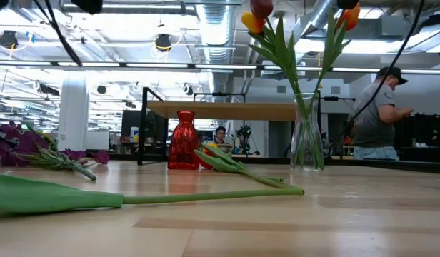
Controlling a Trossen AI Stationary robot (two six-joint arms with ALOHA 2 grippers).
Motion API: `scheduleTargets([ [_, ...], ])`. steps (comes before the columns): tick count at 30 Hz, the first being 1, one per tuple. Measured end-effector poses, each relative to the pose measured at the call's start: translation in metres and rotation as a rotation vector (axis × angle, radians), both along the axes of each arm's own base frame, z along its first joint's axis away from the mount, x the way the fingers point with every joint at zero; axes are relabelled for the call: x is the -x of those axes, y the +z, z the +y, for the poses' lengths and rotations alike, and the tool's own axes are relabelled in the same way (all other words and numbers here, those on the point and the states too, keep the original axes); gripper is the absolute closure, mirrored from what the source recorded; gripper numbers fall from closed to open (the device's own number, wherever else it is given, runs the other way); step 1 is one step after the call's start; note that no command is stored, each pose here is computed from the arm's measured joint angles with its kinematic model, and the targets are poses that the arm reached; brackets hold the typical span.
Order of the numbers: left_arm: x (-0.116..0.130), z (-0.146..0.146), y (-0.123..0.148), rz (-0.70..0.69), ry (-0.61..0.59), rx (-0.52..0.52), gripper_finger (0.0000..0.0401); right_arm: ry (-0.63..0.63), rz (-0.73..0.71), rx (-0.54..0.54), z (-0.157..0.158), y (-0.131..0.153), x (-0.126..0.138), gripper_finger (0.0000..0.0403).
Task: Pick and place flowers into a vace then onto a shelf
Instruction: Put the top white flower into the red vase
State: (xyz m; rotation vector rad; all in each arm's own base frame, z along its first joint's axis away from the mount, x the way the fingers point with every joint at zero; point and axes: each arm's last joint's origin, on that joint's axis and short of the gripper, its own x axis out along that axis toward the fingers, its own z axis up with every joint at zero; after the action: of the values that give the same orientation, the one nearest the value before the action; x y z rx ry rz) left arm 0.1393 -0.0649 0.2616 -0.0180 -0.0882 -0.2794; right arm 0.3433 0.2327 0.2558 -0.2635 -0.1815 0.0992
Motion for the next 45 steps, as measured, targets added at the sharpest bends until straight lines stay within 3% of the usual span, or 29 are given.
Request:
scheduleTargets([
  [4, -0.008, -0.004, -0.009, -0.073, 0.028, -0.011, 0.0170, -0.103, 0.064, 0.026, -0.008, -0.011, -0.006, 0.0401],
  [13, -0.031, -0.018, -0.023, -0.111, -0.018, -0.062, 0.0170, -0.149, 0.089, 0.006, -0.029, -0.018, -0.022, 0.0401],
  [35, -0.060, -0.033, -0.046, -0.181, -0.024, -0.022, 0.0170, -0.085, 0.118, 0.080, -0.028, -0.022, -0.023, 0.0400],
  [45, -0.089, -0.051, -0.040, -0.184, -0.126, -0.044, 0.0170, -0.096, 0.121, 0.045, -0.033, -0.022, -0.026, 0.0400],
])
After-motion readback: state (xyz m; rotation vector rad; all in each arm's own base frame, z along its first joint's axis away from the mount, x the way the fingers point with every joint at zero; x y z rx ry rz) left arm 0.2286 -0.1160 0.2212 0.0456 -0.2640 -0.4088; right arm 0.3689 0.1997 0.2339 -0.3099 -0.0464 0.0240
